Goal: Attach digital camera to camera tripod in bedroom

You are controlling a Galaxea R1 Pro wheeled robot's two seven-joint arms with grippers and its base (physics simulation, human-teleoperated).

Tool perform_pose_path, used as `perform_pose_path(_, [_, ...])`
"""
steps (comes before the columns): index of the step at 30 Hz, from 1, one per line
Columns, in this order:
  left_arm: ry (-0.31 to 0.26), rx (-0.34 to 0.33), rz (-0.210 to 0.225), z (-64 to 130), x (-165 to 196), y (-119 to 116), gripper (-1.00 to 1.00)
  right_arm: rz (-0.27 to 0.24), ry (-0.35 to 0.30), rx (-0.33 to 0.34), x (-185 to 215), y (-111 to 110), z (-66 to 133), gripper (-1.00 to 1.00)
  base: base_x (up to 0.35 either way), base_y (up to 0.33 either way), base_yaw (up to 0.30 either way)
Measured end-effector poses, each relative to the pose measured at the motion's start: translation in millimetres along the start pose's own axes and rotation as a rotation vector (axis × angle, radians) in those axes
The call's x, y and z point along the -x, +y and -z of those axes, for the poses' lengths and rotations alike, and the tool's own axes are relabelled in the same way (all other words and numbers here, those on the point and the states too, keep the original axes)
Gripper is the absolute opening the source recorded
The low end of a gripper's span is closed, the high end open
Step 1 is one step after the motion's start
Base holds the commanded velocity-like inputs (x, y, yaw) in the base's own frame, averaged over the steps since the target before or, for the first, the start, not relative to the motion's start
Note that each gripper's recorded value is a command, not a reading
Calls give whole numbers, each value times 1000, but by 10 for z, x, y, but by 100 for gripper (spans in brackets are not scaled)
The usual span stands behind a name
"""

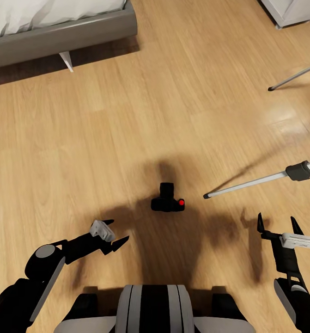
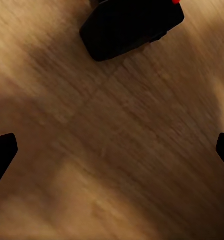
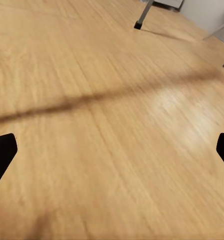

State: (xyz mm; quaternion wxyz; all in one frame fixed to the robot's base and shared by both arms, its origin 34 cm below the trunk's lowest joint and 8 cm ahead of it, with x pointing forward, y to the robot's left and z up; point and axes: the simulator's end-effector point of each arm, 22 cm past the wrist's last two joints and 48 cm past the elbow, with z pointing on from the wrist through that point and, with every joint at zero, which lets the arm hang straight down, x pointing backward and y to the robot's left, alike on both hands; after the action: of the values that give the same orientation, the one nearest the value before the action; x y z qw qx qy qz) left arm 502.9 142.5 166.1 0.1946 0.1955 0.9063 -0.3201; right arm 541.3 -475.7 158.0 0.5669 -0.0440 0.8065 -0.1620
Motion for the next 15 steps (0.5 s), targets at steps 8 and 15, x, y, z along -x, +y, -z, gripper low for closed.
perform_pose_path(8, [-3,-3,-2,-7,-5,8,100,-2,-16,-2,55,9,-50,100,0,0,0])
perform_pose_path(15, [-45,8,-33,-1,78,53,100,-5,-32,-22,107,-26,-87,100,0,0,0])
